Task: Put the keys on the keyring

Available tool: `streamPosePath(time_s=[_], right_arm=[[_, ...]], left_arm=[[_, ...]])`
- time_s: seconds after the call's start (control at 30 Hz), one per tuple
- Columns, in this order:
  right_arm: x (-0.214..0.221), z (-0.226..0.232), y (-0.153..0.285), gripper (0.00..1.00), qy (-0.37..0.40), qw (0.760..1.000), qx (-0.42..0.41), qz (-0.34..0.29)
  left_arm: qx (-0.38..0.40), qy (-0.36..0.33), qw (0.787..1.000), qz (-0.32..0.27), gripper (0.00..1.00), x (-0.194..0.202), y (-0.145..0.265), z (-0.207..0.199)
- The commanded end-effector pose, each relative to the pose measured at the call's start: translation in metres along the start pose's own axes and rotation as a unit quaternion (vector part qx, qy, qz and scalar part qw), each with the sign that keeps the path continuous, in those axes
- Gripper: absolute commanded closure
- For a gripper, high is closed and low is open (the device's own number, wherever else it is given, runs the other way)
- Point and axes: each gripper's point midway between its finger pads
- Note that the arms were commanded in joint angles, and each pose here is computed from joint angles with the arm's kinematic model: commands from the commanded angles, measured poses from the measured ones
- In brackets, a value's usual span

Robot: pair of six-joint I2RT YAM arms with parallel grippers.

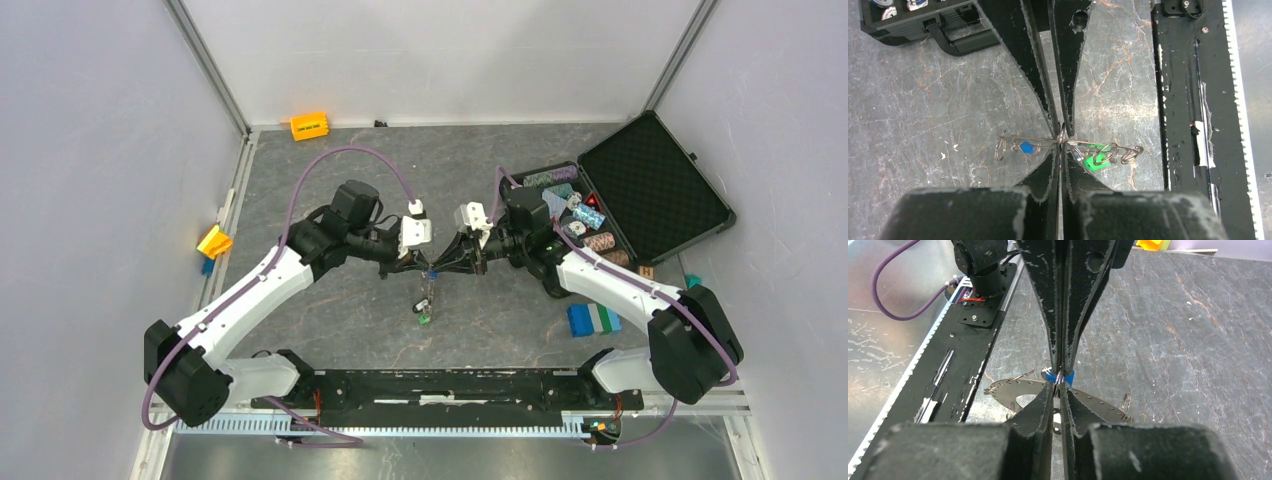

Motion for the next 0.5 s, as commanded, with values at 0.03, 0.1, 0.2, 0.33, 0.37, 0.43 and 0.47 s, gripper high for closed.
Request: streamPosePath(time_s=[0.03, 0.1, 0.2, 0.33, 0.37, 0.43, 0.47], right_arm=[[-0.011, -0.006, -0.003, 0.83, 0.019, 1.000, 0.008, -0.001], [-0.011, -0.007, -0.002, 0.82, 0.020, 1.000, 0.011, 0.002], [-0.010, -0.009, -0.002, 0.75, 0.023, 1.000, 0.014, 0.008], [-0.013, -0.010, 0.001, 0.71, 0.035, 0.999, 0.015, 0.020], [-0.013, -0.010, 0.002, 0.70, 0.038, 0.999, 0.016, 0.021], [-0.014, -0.010, 0.003, 0.70, 0.043, 0.999, 0.019, 0.023], [-0.013, -0.010, 0.003, 0.70, 0.043, 0.999, 0.020, 0.025]], left_arm=[[-0.039, -0.045, 0.998, -0.005, 0.98, -0.019, 0.001, 0.008], [-0.046, -0.045, 0.998, -0.001, 0.98, -0.019, 0.001, 0.009], [-0.054, -0.046, 0.997, 0.004, 0.98, -0.020, 0.002, 0.011], [-0.069, -0.050, 0.996, 0.040, 0.98, -0.017, 0.008, 0.016], [-0.074, -0.051, 0.994, 0.054, 0.98, -0.015, 0.011, 0.018], [-0.082, -0.054, 0.992, 0.082, 0.98, -0.014, 0.016, 0.020], [-0.083, -0.054, 0.990, 0.102, 0.98, -0.010, 0.019, 0.020]])
Point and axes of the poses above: each gripper's point midway between its finger pads, its own y axis back along the fingers, its own z axis along the line the jaws close on, x = y × z, and after that the axes turned 2 degrees about y, right-handed
